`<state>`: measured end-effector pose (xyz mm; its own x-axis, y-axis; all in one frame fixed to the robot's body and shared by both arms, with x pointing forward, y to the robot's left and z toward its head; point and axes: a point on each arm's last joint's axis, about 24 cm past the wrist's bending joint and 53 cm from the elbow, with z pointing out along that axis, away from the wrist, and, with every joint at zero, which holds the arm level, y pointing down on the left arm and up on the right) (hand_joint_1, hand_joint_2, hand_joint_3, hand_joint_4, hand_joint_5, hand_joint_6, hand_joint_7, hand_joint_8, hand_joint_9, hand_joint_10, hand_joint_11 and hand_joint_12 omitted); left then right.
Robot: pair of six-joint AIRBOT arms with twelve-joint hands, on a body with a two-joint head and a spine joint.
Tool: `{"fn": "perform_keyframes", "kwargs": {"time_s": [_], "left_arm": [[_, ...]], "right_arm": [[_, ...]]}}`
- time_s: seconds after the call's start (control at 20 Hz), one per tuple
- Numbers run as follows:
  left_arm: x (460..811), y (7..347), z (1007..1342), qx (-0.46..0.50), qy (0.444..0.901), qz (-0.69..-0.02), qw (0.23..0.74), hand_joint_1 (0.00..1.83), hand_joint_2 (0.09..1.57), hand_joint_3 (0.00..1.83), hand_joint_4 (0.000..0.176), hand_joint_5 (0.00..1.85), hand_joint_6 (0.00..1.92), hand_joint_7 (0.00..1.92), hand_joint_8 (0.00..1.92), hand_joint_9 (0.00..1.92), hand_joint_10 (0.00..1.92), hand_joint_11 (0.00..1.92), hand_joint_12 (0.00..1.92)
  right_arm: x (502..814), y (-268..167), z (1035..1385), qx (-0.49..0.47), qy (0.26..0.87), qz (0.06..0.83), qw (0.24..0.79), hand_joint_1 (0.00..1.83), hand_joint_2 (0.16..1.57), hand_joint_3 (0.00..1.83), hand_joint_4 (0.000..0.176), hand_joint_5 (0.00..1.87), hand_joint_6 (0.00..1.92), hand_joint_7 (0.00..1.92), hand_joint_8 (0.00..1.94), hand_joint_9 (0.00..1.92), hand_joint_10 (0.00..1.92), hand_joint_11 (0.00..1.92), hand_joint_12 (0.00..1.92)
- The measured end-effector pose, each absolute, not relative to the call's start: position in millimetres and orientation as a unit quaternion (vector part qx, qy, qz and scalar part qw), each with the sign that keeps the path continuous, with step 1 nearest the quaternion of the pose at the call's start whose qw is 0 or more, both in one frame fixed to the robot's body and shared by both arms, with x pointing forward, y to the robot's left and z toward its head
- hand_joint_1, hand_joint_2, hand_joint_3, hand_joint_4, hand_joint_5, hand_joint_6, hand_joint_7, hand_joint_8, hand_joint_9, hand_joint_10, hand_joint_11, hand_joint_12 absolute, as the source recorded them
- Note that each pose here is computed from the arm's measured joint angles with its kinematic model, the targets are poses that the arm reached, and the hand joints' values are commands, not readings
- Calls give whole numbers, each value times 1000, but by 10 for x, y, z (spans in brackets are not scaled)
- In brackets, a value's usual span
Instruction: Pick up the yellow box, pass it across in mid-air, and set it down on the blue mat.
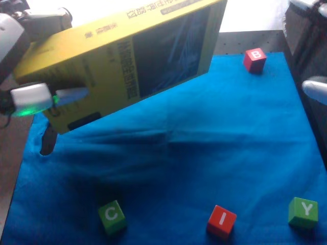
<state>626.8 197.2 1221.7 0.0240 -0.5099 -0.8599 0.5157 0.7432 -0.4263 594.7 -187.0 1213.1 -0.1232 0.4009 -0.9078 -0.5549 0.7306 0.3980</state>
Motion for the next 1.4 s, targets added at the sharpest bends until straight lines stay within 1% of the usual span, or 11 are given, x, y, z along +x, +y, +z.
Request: {"fn": "perform_keyframes", "kwargs": {"time_s": [0.45,0.5,0.6,0.8,1.0,1.05,1.1,1.15,1.2,1.25,1.4], "left_arm": [[6238,1276,12054,66,619,-408,668,1364,1174,0,173,1261,1921,1421,1921,1522,1921,1596,1921],[6222,1227,12094,71,613,-415,669,1399,1169,0,165,1285,1921,1446,1921,1546,1921,1617,1921],[6164,1143,12189,83,596,-430,673,1391,1157,0,0,1282,1921,1440,1921,1553,1921,1638,1921],[6113,1071,12224,92,588,-442,671,1364,1168,4,0,1248,1921,1425,1921,1535,1921,1615,1921],[6087,1044,12222,100,587,-444,670,1316,1204,16,0,1235,1921,1443,1921,1563,1921,1619,1921],[6080,1037,12224,101,586,-445,670,1374,1183,5,0,1240,1921,1437,1921,1565,1921,1617,1921],[6076,1039,12236,101,584,-445,671,1314,1196,8,0,1093,1921,1321,1921,1490,1921,1595,1921],[6074,1039,12242,102,583,-445,672,1366,1185,2,0,1218,1921,1280,1921,1458,1921,1576,1921],[6065,1036,12255,105,580,-445,674,1382,1173,0,0,1229,1921,1385,1921,1450,1921,1571,1921],[6065,1036,12255,107,580,-442,676,1307,1195,5,0,1085,1921,1301,1921,1441,1921,1554,1921],[5995,1003,12315,131,565,-439,686,1288,1198,5,0,1110,1921,1312,1921,1487,1921,1615,1921]], "right_arm": [[6023,-1645,12191,-66,632,392,665,617,1149,0,56,0,0,0,0,0,0,68,34],[6038,-1615,12154,-67,636,393,661,662,1127,0,45,0,0,0,0,0,0,13,476],[6077,-1535,12092,-68,642,396,653,709,1151,0,35,0,0,0,0,1,0,0,497],[6207,-1363,12059,-71,646,404,644,736,1088,0,82,0,0,0,0,0,0,0,3],[6241,-1322,11919,-74,663,398,630,740,1107,3,0,0,0,0,0,0,0,0,0],[6247,-1306,11900,-74,665,398,628,746,1135,0,0,72,55,200,3,100,198,0,604],[6254,-1300,11903,-74,664,398,628,795,1123,0,0,232,205,435,166,173,722,0,1229],[6262,-1303,11903,-74,664,398,629,952,1130,1,0,326,1112,516,1079,475,1529,426,1783],[6265,-1293,11902,-73,664,400,627,1042,1219,48,0,611,1413,640,1766,819,1843,893,1893],[6273,-1277,11892,-68,665,404,624,1255,1157,13,0,887,1819,1093,1906,1262,1905,1344,1915],[6255,-1243,11845,-84,671,400,619,1487,1170,19,0,1191,1920,1446,1941,1553,1921,1638,1921]]}}
